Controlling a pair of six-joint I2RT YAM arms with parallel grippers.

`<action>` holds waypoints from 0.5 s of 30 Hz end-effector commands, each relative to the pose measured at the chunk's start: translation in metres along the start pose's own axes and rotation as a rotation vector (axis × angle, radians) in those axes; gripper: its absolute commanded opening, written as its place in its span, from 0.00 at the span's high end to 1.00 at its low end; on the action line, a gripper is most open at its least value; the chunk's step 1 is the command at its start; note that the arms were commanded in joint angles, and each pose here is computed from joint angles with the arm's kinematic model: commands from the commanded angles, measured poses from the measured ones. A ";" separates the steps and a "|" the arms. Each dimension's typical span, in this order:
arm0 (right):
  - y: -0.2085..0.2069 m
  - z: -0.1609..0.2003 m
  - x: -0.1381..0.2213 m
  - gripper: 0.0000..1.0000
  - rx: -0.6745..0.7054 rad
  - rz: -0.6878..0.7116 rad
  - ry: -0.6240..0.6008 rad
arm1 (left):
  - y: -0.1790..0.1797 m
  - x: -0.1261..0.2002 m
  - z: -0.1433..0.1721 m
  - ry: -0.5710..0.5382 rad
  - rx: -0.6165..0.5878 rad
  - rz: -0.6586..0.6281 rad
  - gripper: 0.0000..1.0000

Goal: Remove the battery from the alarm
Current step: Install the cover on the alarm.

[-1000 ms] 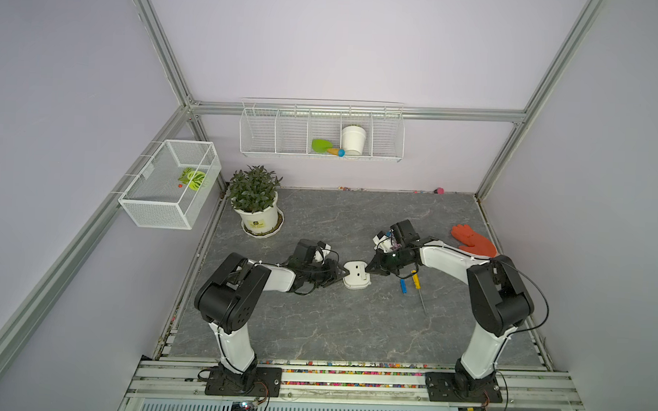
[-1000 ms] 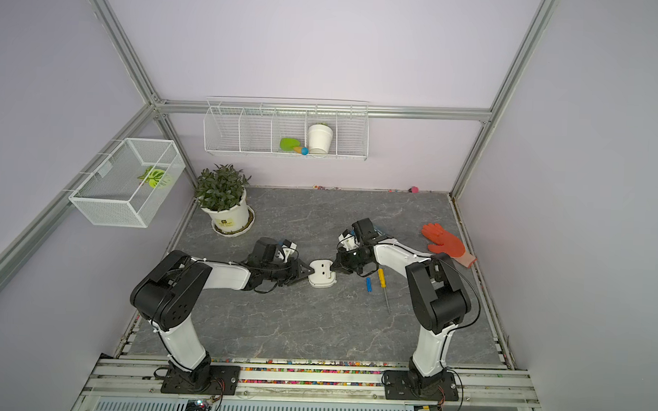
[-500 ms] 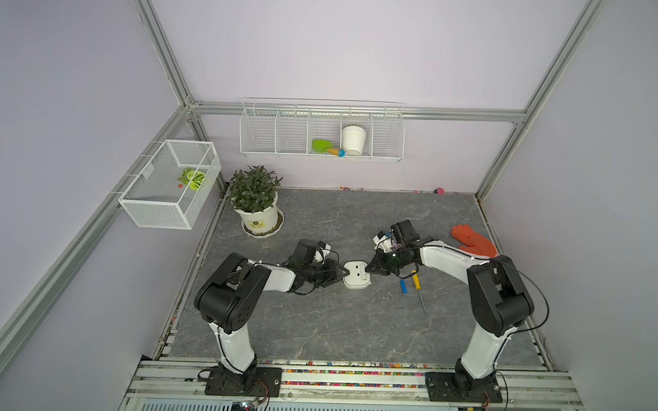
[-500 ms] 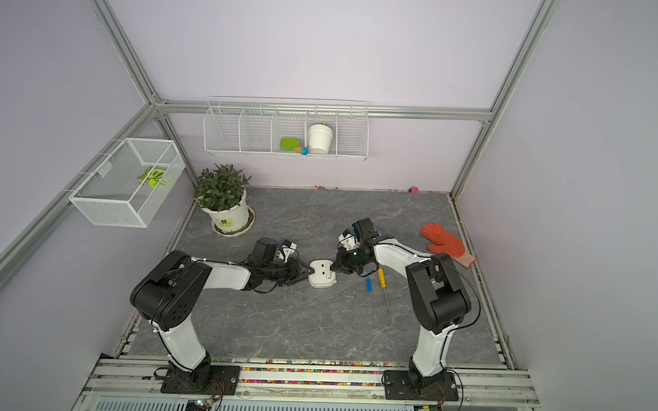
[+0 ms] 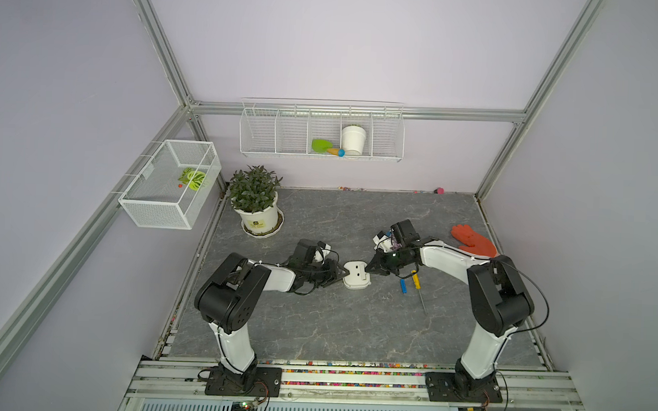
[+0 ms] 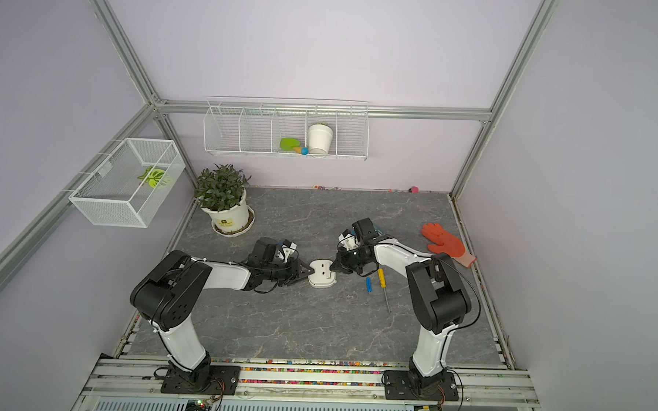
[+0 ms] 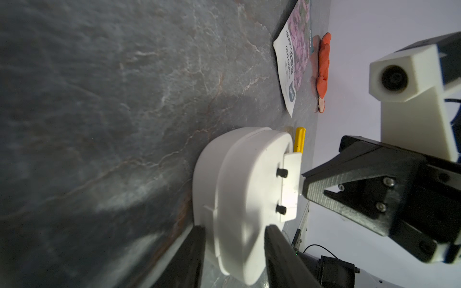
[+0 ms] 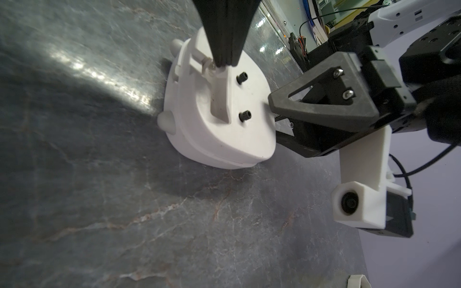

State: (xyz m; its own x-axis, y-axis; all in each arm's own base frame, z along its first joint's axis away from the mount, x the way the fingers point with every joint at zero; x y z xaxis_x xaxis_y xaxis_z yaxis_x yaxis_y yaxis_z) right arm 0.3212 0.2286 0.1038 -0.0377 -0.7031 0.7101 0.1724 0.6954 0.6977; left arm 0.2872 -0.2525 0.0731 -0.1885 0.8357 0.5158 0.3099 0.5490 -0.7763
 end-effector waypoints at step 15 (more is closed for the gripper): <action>-0.010 0.004 -0.006 1.00 -0.020 0.003 0.034 | -0.004 -0.002 -0.004 -0.002 -0.029 -0.003 0.56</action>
State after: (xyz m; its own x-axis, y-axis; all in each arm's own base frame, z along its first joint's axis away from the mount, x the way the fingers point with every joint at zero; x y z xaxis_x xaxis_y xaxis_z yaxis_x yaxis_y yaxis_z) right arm 0.3196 0.2275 0.1013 -0.0326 -0.7060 0.7074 0.1784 0.6923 0.6992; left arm 0.2865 -0.2521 0.0721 -0.1855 0.8333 0.5207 0.3047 0.5526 -0.7758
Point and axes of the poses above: each gripper's point midway between its finger pads, its own x axis back along the fingers, its own y axis along the line the jaws close on, z = x × y, the point moved 5 cm from there along x, back along the fingers, and after that the axes turned 15 degrees about -x, right-handed, at the moved point
